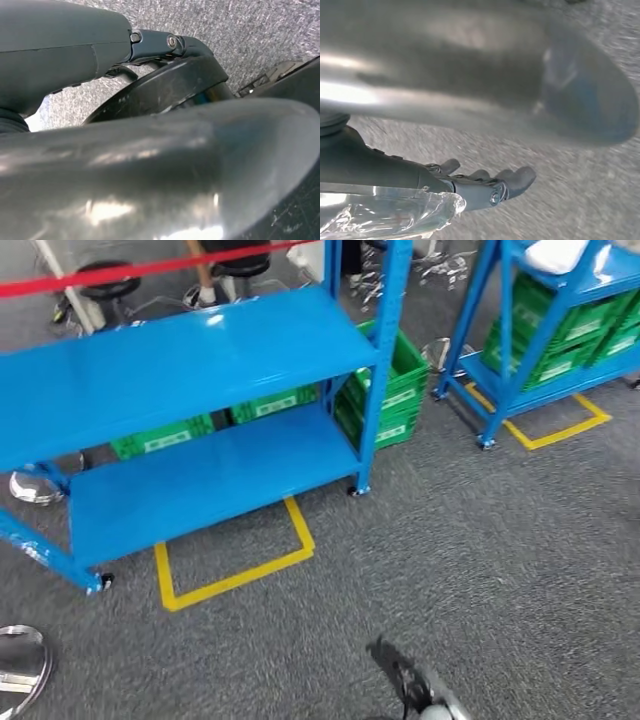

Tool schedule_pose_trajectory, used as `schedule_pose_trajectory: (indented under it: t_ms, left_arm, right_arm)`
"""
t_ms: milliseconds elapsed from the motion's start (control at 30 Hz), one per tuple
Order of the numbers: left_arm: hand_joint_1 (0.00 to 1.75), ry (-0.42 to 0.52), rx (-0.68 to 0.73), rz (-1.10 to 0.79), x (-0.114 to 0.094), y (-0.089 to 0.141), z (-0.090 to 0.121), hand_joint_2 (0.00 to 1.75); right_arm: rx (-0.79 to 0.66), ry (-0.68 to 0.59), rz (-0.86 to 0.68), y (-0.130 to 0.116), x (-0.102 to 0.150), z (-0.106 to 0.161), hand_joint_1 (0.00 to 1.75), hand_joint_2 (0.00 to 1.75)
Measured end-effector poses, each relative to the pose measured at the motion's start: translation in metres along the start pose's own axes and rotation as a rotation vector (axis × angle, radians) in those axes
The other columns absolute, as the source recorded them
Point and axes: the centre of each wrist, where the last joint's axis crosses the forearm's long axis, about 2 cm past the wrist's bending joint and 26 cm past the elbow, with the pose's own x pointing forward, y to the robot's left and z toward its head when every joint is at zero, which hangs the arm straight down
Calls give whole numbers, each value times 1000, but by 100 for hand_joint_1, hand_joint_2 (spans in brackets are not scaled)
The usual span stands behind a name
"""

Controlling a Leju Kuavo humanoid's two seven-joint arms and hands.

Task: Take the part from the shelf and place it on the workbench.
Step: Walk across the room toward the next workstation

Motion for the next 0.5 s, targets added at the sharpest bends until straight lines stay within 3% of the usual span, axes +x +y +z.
schedule_pose_trajectory:
  t_ms: [500]
  left_arm:
    - [0,1,0,-18,-3,0,0,0]
  right_arm:
    - [39,26,-29,7,-3,-3,0,0]
